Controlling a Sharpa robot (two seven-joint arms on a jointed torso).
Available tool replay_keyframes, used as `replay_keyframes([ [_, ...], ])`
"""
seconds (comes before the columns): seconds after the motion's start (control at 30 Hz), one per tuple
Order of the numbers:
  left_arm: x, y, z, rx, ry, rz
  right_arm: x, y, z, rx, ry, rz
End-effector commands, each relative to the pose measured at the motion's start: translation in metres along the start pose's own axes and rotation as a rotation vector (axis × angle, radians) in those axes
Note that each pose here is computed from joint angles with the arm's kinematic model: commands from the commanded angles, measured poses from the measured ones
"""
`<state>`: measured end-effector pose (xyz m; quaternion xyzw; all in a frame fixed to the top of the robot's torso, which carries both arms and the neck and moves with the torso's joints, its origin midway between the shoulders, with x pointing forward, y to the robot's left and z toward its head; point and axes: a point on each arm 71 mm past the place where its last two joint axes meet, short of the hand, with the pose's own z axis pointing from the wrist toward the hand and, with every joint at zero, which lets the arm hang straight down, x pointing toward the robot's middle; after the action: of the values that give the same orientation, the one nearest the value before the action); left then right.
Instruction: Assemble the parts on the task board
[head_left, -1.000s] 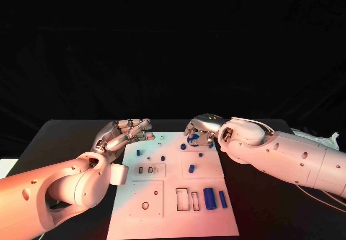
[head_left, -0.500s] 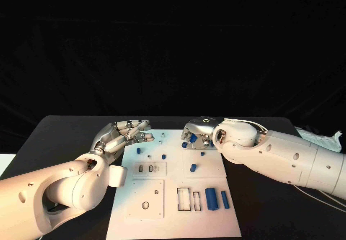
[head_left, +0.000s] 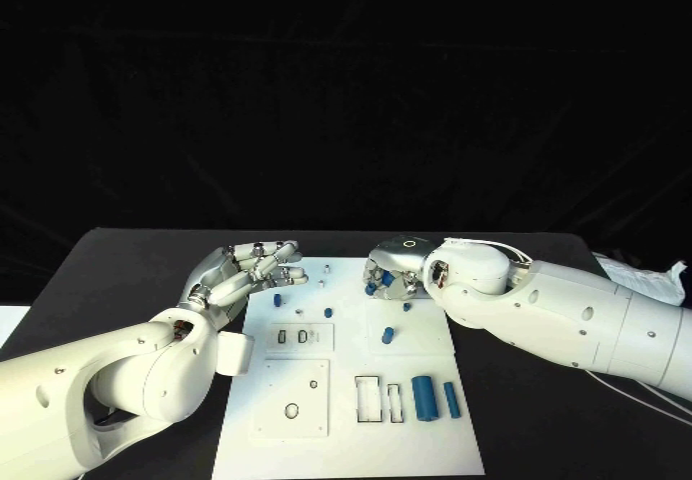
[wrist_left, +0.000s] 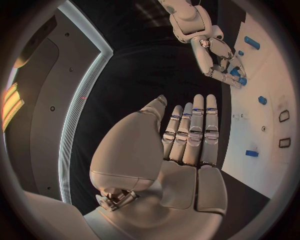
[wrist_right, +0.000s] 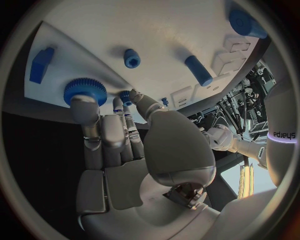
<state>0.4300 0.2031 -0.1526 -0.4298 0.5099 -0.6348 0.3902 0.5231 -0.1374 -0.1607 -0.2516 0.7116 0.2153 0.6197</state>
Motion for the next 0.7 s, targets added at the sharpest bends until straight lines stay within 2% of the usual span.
replay_keyframes([
  [0.03,0.0028,-0.0011,0.0002,0.003,0.022,-0.013,0.001,-0.001,0.001,0.010,0.020,-0.019],
  [0.3,0.0032,-0.0013,-0.0001,0.002,0.023,-0.014,0.002,-0.001,0.004,0.010,0.017,-0.018],
  [0.47,0.0030,-0.0012,-0.0001,0.001,0.021,-0.013,0.000,0.000,0.004,0.004,-0.010,-0.014],
  [0.7,0.0013,-0.0007,0.0004,-0.003,0.015,-0.009,-0.011,0.005,0.001,-0.014,-0.134,-0.024],
])
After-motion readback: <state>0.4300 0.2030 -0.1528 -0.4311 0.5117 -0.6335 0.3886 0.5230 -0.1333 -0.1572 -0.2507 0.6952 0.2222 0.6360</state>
